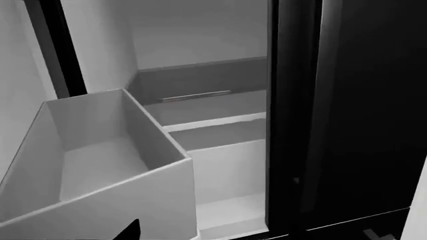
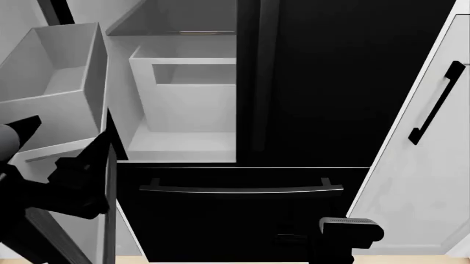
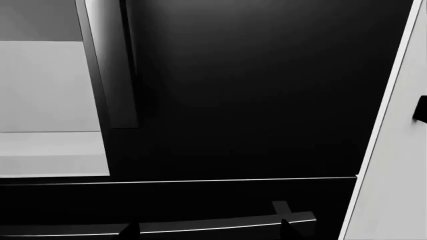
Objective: Open the fridge doors
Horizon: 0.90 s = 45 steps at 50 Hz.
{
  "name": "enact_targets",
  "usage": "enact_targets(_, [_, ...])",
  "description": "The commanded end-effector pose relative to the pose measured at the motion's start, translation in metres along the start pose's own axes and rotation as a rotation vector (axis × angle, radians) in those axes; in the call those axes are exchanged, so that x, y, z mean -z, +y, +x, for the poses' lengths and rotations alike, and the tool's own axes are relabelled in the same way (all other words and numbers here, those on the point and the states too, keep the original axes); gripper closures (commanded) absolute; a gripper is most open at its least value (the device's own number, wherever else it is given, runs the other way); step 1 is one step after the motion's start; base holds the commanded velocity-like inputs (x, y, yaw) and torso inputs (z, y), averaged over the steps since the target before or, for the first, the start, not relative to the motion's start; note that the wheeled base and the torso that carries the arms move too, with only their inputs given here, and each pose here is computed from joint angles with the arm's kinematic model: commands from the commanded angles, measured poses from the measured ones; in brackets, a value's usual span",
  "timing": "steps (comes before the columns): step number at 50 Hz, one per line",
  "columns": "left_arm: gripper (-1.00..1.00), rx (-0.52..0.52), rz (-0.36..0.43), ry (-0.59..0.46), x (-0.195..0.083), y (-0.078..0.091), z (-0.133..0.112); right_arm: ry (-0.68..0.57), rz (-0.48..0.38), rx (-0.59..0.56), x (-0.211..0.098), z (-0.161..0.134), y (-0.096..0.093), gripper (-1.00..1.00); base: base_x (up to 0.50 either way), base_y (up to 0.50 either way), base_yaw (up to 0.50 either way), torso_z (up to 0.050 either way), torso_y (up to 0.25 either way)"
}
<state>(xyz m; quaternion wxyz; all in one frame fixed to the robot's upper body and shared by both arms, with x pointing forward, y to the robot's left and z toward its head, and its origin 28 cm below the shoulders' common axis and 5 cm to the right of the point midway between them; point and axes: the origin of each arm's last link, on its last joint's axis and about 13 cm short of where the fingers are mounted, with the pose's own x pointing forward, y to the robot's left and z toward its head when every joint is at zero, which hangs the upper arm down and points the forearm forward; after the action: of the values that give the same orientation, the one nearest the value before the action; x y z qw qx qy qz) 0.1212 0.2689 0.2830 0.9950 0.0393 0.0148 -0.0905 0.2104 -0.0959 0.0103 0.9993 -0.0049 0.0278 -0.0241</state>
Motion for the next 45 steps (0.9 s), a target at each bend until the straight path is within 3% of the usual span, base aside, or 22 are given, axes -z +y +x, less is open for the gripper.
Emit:
enact_targets(1, [-1.0,-0.085,-0.002,0.006,0.0,0.001,0.001,0.0,0.0,-0.001,0.0,0.0,0.0,-1.0,0.0,0.0,0.0,0.0,0.0])
enact_targets(30, [-1.0,-0.312,-0.015,0.058,0.003,-0.008,-0.008,0.001,-0.004,-0.001,0.0,0.001,0.001,-1.0,0.0,0.0,0.0,0.0,0.0])
enact_targets(45, [-1.0,-0.44,0.003,0.081,0.016,0.009,-0.017,0.0,-0.006,0.001,0.0,0.0,0.001,-1.0,0.0,0.0,0.0,0.0,0.0])
